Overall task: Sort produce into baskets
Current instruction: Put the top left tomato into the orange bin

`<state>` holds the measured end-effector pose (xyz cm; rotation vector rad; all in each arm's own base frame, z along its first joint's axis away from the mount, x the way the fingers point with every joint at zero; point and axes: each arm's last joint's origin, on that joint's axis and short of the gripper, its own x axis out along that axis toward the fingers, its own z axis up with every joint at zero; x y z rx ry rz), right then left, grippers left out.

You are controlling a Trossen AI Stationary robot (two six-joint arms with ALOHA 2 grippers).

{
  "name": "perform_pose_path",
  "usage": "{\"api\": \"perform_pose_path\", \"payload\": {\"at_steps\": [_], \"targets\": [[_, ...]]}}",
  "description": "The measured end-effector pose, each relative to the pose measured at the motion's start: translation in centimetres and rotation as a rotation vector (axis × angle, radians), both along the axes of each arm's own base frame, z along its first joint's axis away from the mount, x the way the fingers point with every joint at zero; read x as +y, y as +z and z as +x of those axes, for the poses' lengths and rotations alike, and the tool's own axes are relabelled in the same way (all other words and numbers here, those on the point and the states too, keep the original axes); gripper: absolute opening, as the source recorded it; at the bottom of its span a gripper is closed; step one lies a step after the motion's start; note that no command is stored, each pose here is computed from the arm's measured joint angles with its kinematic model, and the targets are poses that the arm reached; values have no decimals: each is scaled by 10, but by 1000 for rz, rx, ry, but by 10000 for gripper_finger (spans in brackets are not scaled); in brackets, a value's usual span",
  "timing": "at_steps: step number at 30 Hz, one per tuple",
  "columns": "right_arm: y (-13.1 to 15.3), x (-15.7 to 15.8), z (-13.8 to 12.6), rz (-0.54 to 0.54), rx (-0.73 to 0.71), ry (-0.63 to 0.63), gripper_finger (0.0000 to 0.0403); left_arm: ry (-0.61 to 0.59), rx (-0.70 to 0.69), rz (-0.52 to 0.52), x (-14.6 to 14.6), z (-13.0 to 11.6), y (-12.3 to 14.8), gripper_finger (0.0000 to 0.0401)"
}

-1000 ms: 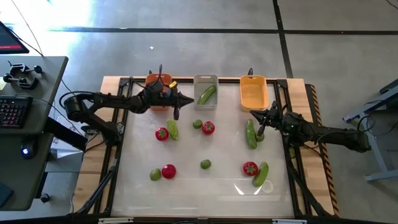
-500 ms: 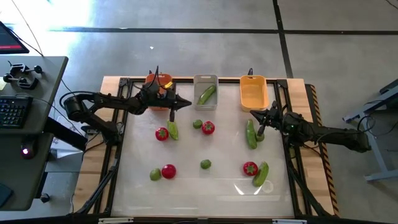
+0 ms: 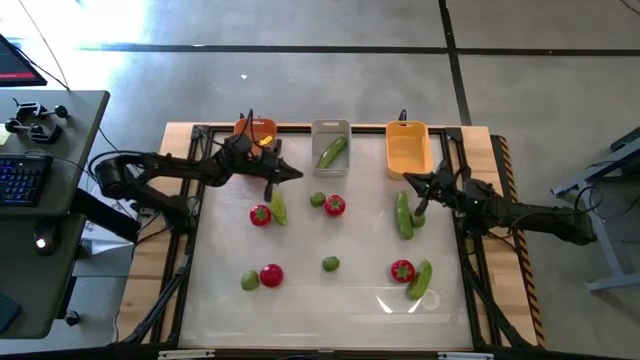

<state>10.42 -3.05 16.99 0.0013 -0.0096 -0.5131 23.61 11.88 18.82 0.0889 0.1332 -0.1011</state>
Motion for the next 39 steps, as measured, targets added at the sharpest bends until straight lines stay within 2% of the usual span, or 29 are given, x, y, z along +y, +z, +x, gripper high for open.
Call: {"api": "perform_pose_path", "payload": {"at_steps": [6, 14, 20, 25, 28, 32, 35, 39], "targets": [[2, 2, 1, -4, -20, 66, 0, -7, 55, 21, -3, -5, 1, 0], [10, 0, 10, -18, -79, 82, 15, 35, -8, 13, 0, -5, 8, 0], [33, -6, 35, 18, 12, 48, 16, 46, -72, 2, 5, -3, 10, 0], [57, -13, 67, -24, 104, 46, 16, 49, -86, 14, 8, -2, 9, 0], [66, -17, 85, -48, 166, 51, 16, 21, -21, 9, 8, -5, 3, 0], [69, -24, 102, -37, 228, 67, 16, -21, 141, -21, 6, -7, 1, 0], [65, -29, 111, -22, 260, 103, 16, -10, 268, -43, 1, -7, 9, 0], [58, -34, 117, -27, 282, 154, 16, 14, 413, -3, -18, -5, 23, 0]]}}
